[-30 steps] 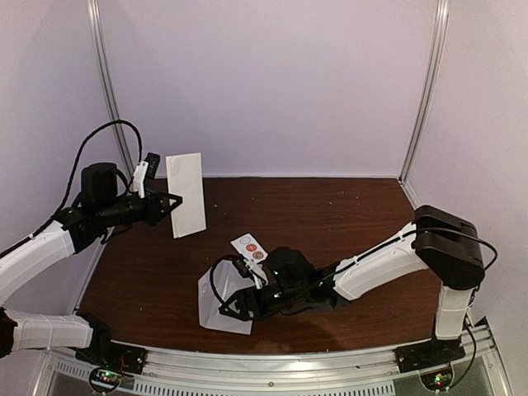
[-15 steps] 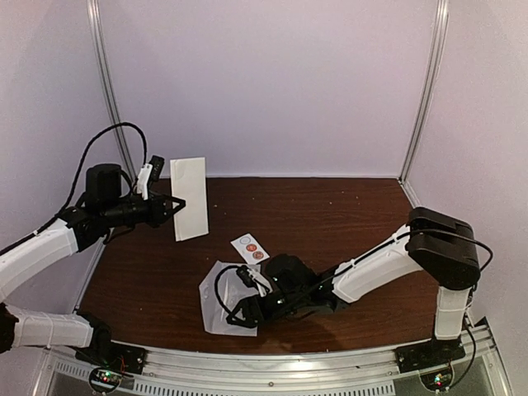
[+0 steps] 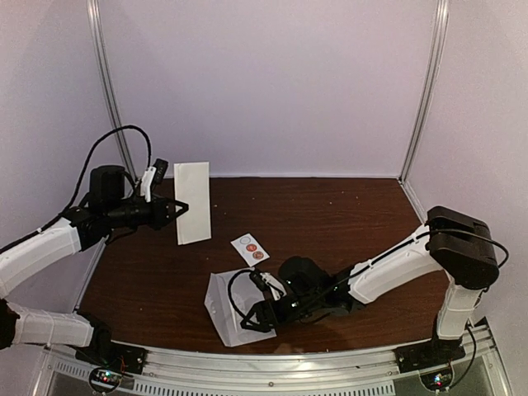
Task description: Place the letter into the envelope and seal it
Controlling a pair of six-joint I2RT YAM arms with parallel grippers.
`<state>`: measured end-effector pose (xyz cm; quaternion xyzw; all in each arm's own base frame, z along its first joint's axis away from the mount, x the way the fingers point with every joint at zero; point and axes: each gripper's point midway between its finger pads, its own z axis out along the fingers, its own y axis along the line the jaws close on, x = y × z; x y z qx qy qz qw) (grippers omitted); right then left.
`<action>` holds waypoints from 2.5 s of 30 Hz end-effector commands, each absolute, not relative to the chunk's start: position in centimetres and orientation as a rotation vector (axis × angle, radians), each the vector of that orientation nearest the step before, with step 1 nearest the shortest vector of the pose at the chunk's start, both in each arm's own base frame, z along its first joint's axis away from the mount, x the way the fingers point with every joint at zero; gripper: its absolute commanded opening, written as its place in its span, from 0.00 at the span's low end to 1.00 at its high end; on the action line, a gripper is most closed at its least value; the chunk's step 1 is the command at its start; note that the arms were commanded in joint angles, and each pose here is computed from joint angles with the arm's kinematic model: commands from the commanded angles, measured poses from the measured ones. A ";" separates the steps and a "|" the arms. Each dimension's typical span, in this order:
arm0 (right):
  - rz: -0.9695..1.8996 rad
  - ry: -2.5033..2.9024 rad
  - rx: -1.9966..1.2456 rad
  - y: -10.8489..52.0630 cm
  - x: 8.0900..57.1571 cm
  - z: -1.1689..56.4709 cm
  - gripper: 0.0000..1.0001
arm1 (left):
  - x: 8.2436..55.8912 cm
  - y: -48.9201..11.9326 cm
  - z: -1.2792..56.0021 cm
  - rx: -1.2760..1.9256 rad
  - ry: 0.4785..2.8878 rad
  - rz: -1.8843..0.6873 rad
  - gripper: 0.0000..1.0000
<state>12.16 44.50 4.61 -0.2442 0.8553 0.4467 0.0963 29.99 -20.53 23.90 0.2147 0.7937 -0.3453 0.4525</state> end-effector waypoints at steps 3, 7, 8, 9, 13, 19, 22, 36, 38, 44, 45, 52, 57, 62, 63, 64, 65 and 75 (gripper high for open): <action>1.299 2.483 -0.713 43.7 12.7 7.4 0.80 | 28.3 -21.6 23.6 0.399 1.961 -1.078 0.00; 1.299 2.352 -0.693 42.6 13.5 11.8 0.84 | 25.9 -22.5 22.1 0.244 2.039 -1.214 0.00; 1.291 2.328 -0.672 42.2 13.9 12.5 0.85 | 25.3 -22.7 21.5 0.202 2.066 -1.237 0.00; 1.278 2.308 -0.646 41.7 14.3 13.0 0.86 | 24.7 -22.9 21.0 0.169 2.090 -1.261 0.00; 1.218 2.249 -0.513 39.4 16.2 14.2 0.87 | 21.8 -24.3 18.2 0.046 2.209 -1.344 0.00; 1.147 2.250 -0.444 38.5 17.4 13.6 0.86 | 18.3 -26.0 13.9 -0.090 2.404 -1.367 0.00; 1.164 2.267 -0.439 39.0 17.3 13.1 0.85 | 17.6 -25.8 12.3 -0.144 2.475 -1.317 0.00; 1.190 2.323 -0.421 39.9 17.1 11.2 0.84 | 15.3 -22.9 7.9 -0.370 2.683 -1.170 0.00; 1.185 2.335 -0.417 40.1 17.2 10.9 0.83 | 15.2 -22.7 7.5 -0.387 2.690 -1.159 0.00; 1.185 2.381 -0.394 40.8 17.2 9.6 0.82 | 15.5 -22.9 6.9 -0.381 2.688 -1.152 0.00; 1.184 2.390 -0.392 40.8 17.2 9.3 0.82 | 15.6 -23.0 6.9 -0.379 2.687 -1.152 0.00; 1.169 2.440 -0.379 41.4 17.0 7.7 0.79 | 15.6 -23.1 6.2 -0.353 2.708 -1.127 0.00; 1.157 2.476 -0.371 41.6 16.8 6.5 0.77 | 15.7 -23.2 5.9 -0.342 2.711 -1.119 0.00; 1.149 2.498 -0.383 42.0 16.6 5.8 0.76 | 15.7 -23.1 5.5 -0.339 2.719 -1.107 0.00; 1.145 2.503 -0.386 42.1 16.6 5.7 0.75 | 15.7 -23.1 5.4 -0.335 2.720 -1.104 0.00; 1.138 2.511 -0.389 42.1 16.5 5.4 0.75 | 15.7 -23.1 5.5 -0.331 2.718 -1.104 0.00; 1.135 2.517 -0.391 42.2 16.4 5.3 0.75 | 15.7 -23.1 5.4 -0.329 2.722 -1.100 0.00; 1.132 2.544 -0.409 42.9 15.8 4.5 0.74 | 15.7 -23.4 5.1 -0.299 2.738 -1.102 0.00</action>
